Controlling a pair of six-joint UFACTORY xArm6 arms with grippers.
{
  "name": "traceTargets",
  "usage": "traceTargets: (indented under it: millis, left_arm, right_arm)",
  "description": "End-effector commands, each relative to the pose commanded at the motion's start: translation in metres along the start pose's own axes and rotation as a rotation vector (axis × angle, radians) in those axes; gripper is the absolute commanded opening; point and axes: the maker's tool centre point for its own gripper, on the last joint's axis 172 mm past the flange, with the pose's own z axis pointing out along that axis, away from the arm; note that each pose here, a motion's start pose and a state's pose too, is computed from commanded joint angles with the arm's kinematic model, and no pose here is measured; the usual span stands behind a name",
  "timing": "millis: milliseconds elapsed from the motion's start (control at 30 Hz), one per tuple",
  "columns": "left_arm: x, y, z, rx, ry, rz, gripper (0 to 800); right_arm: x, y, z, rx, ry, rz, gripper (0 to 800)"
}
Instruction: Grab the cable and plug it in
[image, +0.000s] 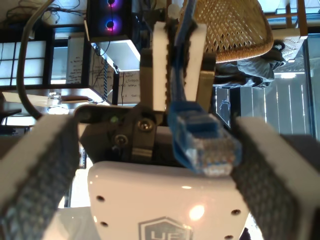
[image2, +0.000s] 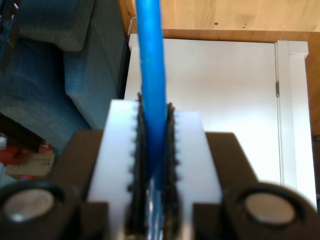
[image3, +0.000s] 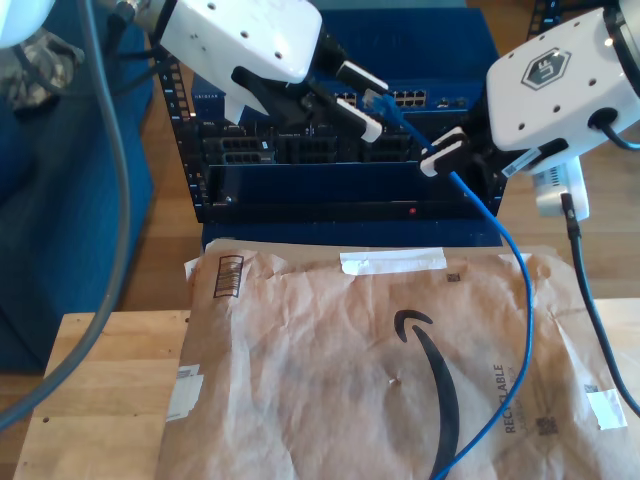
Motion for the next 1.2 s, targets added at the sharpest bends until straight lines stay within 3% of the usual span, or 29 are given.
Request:
traceTargets:
  millis: [567,733,967,1000,1067,1200]
  left_arm:
    - [0.0022,0.0,0.0,-0.003,0.003,0.004,237]
    - [0.0016,0.0005,-0.001,-0.009,0.005,0.006,46]
    - [0.0011,-0.0007,-0.0007,-0.006,0.003,0.008,5]
    - [0.0012,-0.0008,-0.0003,-0.003,0.001,0.007,5]
    - [0.0053,-0.0021,0.0029,0.007,-0.002,-0.004,5]
    - [0.0095,-0.0036,0.0053,0.021,-0.007,-0.025,3]
  right_arm:
    - [0.0007,0.0017,0.0018,-0.006,0.002,0.0,8]
    - [0.0007,0.0017,0.0018,-0.006,0.002,0.0,16]
    - [0.0003,0.0016,0.0021,-0.006,0.002,-0.001,36]
    - [-0.0001,0.0012,0.002,-0.004,0.0,-0.001,93]
    - [-0.0001,0.0016,0.0021,-0.005,0.0,-0.002,369]
    - [-0.0082,0.0013,-0.0026,0.006,-0.005,-0.033,758]
